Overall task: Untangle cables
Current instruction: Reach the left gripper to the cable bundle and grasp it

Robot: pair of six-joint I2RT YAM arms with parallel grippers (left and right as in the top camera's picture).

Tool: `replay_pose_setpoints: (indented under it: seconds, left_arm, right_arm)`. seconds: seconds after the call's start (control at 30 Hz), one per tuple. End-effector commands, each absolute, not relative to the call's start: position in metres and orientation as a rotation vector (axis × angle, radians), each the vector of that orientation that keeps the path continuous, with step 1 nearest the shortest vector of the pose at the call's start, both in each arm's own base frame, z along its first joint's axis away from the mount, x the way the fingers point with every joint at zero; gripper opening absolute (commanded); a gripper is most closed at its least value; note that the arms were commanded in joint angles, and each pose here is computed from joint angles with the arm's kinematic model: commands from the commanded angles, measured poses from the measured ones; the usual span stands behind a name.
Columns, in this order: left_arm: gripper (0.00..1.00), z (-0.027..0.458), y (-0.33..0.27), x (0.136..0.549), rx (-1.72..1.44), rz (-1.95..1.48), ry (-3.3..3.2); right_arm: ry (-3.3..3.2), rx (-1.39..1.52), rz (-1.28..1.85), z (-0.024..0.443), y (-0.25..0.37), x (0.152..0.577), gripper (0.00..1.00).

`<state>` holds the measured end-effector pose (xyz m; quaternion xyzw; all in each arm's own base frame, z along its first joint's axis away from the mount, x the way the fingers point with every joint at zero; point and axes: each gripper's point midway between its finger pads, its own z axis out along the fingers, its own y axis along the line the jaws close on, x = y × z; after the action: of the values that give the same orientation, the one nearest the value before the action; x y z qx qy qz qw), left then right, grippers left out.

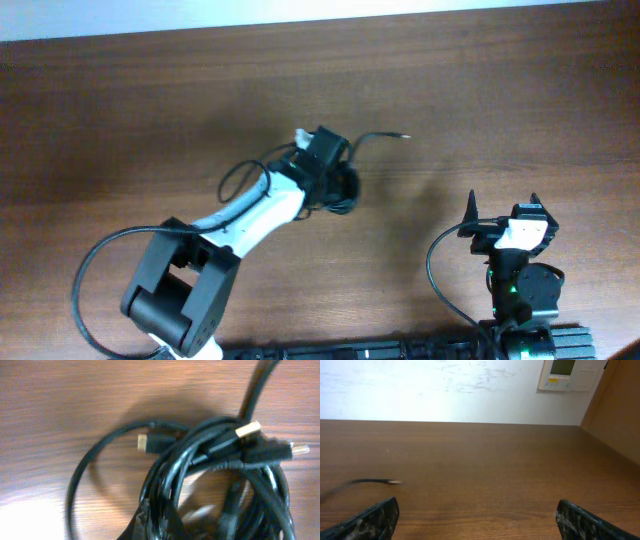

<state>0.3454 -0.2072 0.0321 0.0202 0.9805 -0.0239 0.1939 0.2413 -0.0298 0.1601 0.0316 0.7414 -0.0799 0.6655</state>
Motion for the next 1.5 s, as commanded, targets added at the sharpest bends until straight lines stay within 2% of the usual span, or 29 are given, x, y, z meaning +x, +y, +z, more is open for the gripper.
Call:
replay_pose_setpoints:
  seconds: [0.0,0.03,0.07,0.1,0.13,0.2,0.27,0.33,0.43,0.5,0.57,0.7,0.73,0.77,0.8,0.87,0.9,0.97,1.03,1.17,1.23,1.27,1.33,1.47]
  left_arm:
    - [0.25,0.106,-0.152,0.384,-0.099,0.096,2.573]
    - [0.42,0.108,-0.161,0.382,-0.092,-0.002,2.597]
    - [0.46,0.108,-0.178,0.374,-0.063,-0.163,2.646]
    - [0.55,0.106,-0.191,0.366,-0.033,-0.265,2.687]
    - [0.66,0.101,-0.192,0.361,-0.027,-0.264,2.711]
    - [0.74,0.089,-0.185,0.358,-0.029,-0.184,2.742]
    - [0.72,0.077,-0.168,0.36,-0.053,-0.05,2.755]
    - [0.71,0.065,-0.14,0.359,-0.22,0.102,2.764]
    - [0.74,0.054,-0.12,0.366,-0.325,0.135,2.775]
    - [0.65,0.051,-0.112,0.368,-0.359,0.14,2.78]
    - [0.66,0.046,-0.117,0.359,-0.363,0.078,2.843]
    - [0.79,0.039,-0.123,0.323,-0.407,0.02,3.01]
    - [0.8,0.039,-0.121,0.317,-0.495,0.017,3.026]
    - [0.93,0.038,-0.118,0.314,-0.581,0.016,3.029]
    - [0.99,0.038,-0.113,0.314,-0.712,0.022,3.006]
    - [1.0,0.038,-0.103,0.318,-0.981,0.037,2.917]
    - [0.99,0.039,-0.094,0.321,-1.145,0.076,2.826]
    - [0.79,0.04,-0.087,0.329,-1.285,0.108,2.7]
    - [0.7,0.037,-0.089,0.331,-1.279,0.098,2.697]
    - [0.62,0.014,-0.087,0.324,-1.289,0.173,2.744]
    - [0.22,0.001,-0.084,0.315,-1.283,0.239,2.795]
    - [0.0,0.002,-0.084,0.317,-1.185,0.238,2.841]
    - [0.0,0.015,-0.084,0.327,-1.024,0.201,2.881]
    - [0.0,0.08,-0.074,0.353,-0.812,0.069,2.81]
  right_arm:
    - [1.677,0.065,-0.188,0.157,-0.03,0.241,0.98]
    - [1.677,0.065,-0.188,0.157,-0.03,0.241,0.98]
    - [1.677,0.065,-0.188,0.157,-0.03,0.241,0.98]
    - [1.677,0.065,-0.188,0.157,-0.03,0.241,0.98]
    - [1.677,0.065,-0.188,0.157,-0.03,0.241,0.99]
    - [1.677,0.065,-0.188,0.157,-0.03,0.241,0.99]
    - [1.677,0.065,-0.188,0.157,-0.03,0.241,0.98]
    - [1.677,0.065,-0.188,0.157,-0.03,0.241,0.99]
    - [1.677,0.065,-0.188,0.157,-0.03,0.241,0.98]
    - [1.677,0.065,-0.188,0.157,-0.03,0.241,0.98]
    - [1.677,0.065,-0.188,0.157,-0.03,0.241,0.99]
    - [1.677,0.065,-0.188,0.157,-0.03,0.241,0.99]
    - [1.677,0.065,-0.188,0.157,-0.03,0.241,0.98]
    - [1.677,0.065,-0.188,0.157,-0.03,0.241,0.99]
    - [1.677,0.065,-0.188,0.157,-0.03,0.241,0.99]
    - [1.677,0.065,-0.188,0.157,-0.03,0.241,0.99]
    - [1.677,0.065,-0.188,0.157,-0.03,0.241,0.98]
    - [1.677,0.065,-0.188,0.157,-0.03,0.241,0.99]
    - [1.677,0.065,-0.188,0.157,-0.03,0.241,0.99]
    - [1.677,0.065,-0.188,0.157,-0.03,0.241,0.99]
    - [1.677,0.065,-0.188,0.157,-0.03,0.241,0.99]
    - [1.677,0.065,-0.188,0.157,-0.03,0.241,0.99]
    - [1.677,0.065,-0.188,0.157,-0.03,0.241,0.99]
    - [1.677,0.065,-0.188,0.157,-0.03,0.241,0.98]
